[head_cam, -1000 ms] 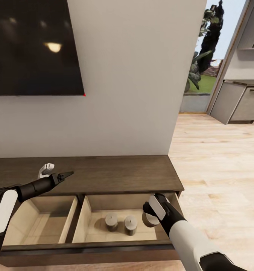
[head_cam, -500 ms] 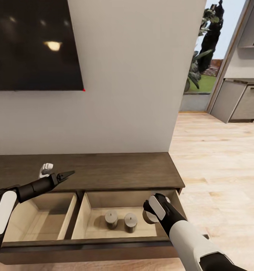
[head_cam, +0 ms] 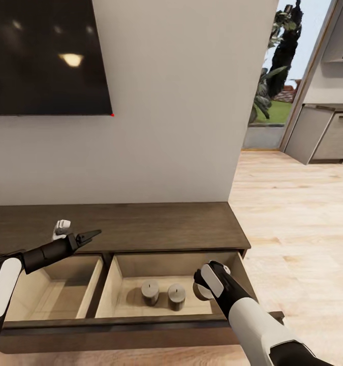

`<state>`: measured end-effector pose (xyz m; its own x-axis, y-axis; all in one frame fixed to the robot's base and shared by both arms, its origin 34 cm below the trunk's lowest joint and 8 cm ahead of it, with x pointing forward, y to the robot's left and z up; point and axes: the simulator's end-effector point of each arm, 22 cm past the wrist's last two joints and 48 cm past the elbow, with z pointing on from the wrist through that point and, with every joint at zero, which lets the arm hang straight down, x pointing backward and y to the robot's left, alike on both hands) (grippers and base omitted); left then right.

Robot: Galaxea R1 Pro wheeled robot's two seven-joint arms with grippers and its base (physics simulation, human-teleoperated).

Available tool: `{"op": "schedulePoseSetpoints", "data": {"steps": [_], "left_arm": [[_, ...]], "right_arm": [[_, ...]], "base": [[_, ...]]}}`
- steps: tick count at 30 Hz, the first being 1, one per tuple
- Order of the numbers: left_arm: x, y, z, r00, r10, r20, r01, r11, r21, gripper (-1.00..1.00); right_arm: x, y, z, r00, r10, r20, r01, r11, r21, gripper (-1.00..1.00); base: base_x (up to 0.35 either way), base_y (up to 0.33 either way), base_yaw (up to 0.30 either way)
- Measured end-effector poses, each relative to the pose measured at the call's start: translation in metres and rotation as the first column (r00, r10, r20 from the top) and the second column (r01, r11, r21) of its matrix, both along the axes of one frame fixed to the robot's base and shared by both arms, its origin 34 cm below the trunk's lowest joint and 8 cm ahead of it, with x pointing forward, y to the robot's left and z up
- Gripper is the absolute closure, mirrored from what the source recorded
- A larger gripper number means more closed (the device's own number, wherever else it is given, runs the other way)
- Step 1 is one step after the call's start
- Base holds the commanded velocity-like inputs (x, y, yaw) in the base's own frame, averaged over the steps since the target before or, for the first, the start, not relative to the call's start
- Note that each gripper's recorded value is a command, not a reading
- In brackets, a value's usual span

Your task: Place each of the two pumpkins and all three candles from the living room inside a cabinet in the living room (use any cabinet), then make sure every cabinet is closed, and position the cauldron so it is next to a table in the living room.

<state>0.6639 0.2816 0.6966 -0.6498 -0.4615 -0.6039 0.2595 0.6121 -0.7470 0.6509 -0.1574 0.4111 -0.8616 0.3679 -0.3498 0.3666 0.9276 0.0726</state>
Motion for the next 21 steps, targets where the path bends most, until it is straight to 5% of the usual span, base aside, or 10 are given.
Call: {"op": "schedulePoseSetpoints", "data": {"steps": [21], "left_arm": [[-0.012, -0.003, -0.035, 1.0, -0.013, 0.009, 0.013, 1.0, -0.014, -1.0]], "right_arm": [[-0.006, -0.004, -0.036, 1.0, -0.02, 0.01, 0.02, 1.0, 0.006, 1.0]], "base": [[0.0, 0.0, 0.0]]}}
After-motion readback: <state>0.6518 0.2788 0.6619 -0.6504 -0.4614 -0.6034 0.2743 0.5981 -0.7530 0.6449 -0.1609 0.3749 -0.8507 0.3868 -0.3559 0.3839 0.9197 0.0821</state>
